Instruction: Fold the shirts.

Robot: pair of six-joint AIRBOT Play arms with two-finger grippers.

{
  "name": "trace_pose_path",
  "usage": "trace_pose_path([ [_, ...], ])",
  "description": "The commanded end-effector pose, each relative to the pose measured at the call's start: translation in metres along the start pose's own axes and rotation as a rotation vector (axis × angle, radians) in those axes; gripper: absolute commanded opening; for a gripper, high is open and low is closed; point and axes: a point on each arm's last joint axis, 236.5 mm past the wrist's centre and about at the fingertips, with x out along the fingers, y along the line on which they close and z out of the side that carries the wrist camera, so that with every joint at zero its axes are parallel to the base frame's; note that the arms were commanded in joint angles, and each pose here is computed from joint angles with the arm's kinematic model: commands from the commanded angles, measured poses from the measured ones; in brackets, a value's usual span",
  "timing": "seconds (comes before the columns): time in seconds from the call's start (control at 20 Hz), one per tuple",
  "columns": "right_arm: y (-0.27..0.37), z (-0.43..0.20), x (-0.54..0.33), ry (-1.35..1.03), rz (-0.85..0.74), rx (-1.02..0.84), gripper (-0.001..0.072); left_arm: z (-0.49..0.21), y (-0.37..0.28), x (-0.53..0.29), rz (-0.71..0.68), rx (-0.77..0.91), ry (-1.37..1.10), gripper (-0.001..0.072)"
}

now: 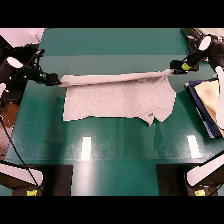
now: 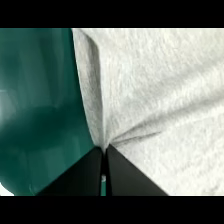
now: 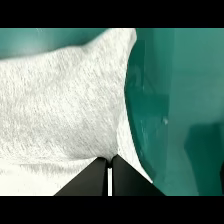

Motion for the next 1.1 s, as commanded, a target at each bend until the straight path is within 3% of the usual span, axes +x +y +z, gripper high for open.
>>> trace_pose_path([
  [0.0,-0.003,-0.028,0.006,0.110,-0.012,0.001,0.0011,-0.014,0.001,0.005,-0.004,-0.006,0.040,0.0022],
  [0.4,0.000,-0.055,0.036,0.180,0.012,0.018,0.0025,-0.015,-0.003,0.005,-0.020,-0.050,0.044,0.0024],
  [0.45,0.000,-0.051,0.034,0.169,0.012,0.017,0.0129,-0.017,-0.004,0.005,-0.024,-0.052,0.052,0.0042],
  [0.5,0.001,-0.046,0.030,0.156,0.013,0.016,0.0275,-0.019,-0.006,0.005,-0.032,-0.055,0.060,0.0273],
  [0.55,0.001,-0.043,0.024,0.150,0.014,0.014,0.0299,-0.022,-0.008,0.004,-0.039,-0.058,0.074,0.0420],
  [0.75,-0.003,-0.050,-0.006,0.198,0.021,-0.046,0.0311,-0.046,-0.008,-0.013,-0.076,-0.114,0.188,0.0427],
  [1.05,0.022,-0.108,-0.056,0.251,0.234,-0.041,0.0311,-0.107,-0.009,-0.043,-0.163,-0.242,0.313,0.0426],
])
